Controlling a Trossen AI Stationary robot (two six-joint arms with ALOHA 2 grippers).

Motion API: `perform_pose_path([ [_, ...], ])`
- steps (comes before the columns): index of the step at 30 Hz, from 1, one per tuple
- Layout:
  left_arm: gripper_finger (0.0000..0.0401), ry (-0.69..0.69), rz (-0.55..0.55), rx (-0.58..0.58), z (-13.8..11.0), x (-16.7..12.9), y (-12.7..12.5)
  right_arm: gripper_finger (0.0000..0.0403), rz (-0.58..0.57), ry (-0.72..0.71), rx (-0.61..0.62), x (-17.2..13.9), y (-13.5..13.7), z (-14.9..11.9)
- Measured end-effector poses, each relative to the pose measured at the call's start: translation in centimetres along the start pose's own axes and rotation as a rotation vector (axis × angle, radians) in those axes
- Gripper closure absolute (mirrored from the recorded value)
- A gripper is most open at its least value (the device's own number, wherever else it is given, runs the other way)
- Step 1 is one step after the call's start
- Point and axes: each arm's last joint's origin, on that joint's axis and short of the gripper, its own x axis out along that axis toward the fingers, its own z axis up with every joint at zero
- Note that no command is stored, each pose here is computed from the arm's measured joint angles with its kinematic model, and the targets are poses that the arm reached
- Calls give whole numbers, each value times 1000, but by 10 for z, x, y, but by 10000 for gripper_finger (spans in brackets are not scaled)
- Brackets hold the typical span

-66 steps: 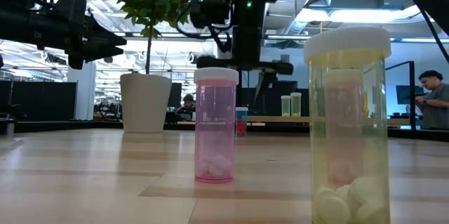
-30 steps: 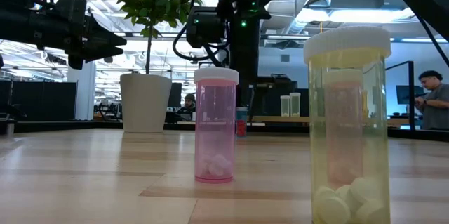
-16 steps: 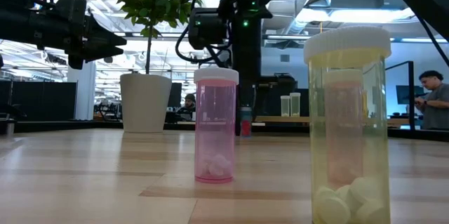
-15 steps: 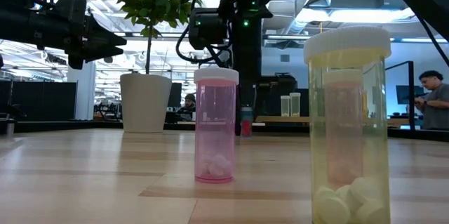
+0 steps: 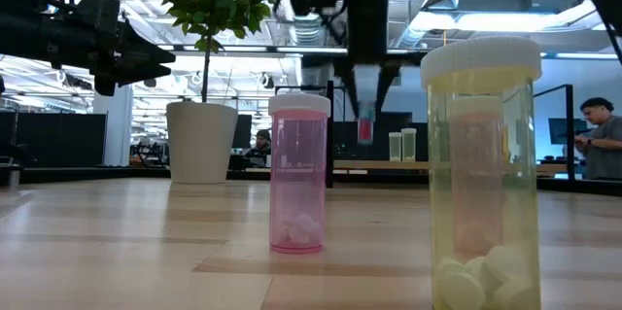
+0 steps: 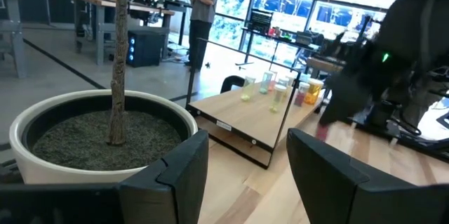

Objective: Pick and place medicine bottles onto shelf by color
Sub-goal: Put the top blue pill bottle on the shelf

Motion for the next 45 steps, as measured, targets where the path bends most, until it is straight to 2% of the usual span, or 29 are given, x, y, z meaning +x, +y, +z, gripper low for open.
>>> perform_pose_path([
  [5,220,0,-1,0,0,0,0,266,-22,-28,31,-25,-20,22],
  [12,220,0,0,0,0,0,0,266,-95,-35,181,-47,-50,61],
  [16,220,0,0,0,0,0,0,266,-96,-78,243,-54,-71,83],
  [22,220,0,1,0,0,0,0,266,-87,-56,350,-31,-100,122],
  [25,220,0,1,0,0,0,0,265,-73,17,477,-17,-111,145],
  [29,220,0,1,0,0,0,0,264,-75,23,630,-7,-118,168],
  [34,220,-1,2,0,0,0,0,264,-72,-34,642,1,-121,183],
  [40,220,0,2,0,0,0,0,263,-53,-140,652,2,-119,188],
  [45,220,0,2,0,0,0,0,263,-44,-143,658,21,-105,189],
])
